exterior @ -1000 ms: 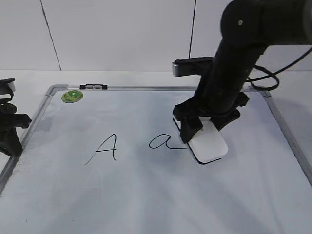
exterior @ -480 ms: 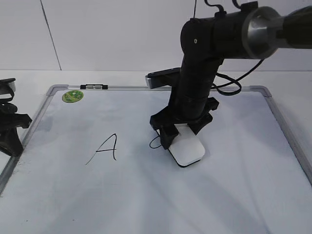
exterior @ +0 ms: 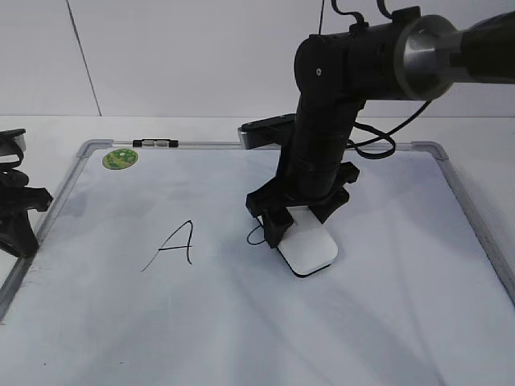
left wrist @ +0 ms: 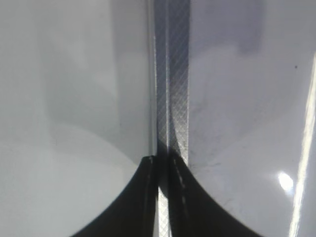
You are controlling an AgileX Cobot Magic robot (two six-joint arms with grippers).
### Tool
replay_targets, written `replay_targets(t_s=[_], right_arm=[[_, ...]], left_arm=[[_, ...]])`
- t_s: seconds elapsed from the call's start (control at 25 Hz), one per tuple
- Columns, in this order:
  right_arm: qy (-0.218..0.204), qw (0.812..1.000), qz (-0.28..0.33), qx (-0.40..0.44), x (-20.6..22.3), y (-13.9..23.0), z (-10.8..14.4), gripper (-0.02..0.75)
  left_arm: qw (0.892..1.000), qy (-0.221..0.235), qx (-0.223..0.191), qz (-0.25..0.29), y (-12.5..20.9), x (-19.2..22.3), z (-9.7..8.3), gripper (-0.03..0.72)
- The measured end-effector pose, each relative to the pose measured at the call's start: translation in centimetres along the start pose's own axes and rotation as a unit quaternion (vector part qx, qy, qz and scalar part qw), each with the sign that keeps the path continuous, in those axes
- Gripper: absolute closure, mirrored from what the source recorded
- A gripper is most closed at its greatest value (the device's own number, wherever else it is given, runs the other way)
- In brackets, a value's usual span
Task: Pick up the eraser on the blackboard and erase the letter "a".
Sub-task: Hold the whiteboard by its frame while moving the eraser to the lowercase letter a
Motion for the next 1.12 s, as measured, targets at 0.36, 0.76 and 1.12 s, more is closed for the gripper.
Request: replay_targets(t_s=[0.36,0.76,1.12], right_arm=[[-0.001,0.999,0.002,-0.035,0.3,0.4,2.9,0.167],[0.032,0.997,0.0,-0.063,0.6,1.0,5.2,0.168],[0.106,0.994,-0.015,-0.024,-0.1,-0.1,0.2,0.168]], left_arm=[[1.0,0.0,0.0,0.0,0.0,0.0,0.0,0.657],[1.0,0.0,0.0,0.0,0.0,0.0,0.0,0.657],[1.0,0.001,-0.001,-0.001,0.0,0.0,0.0,0.657]])
Point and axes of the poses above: a point on each arm's last joint axis where the gripper is mounted, x pointing out along that axis toward the gripper, z along the wrist's bending axis when the last joint is at zero, y = z × x, the point moved 7 cm from there along x, pointing out along that axis toward the gripper, and after that the axes turned 5 degrees about x, right-handed, at the moved point
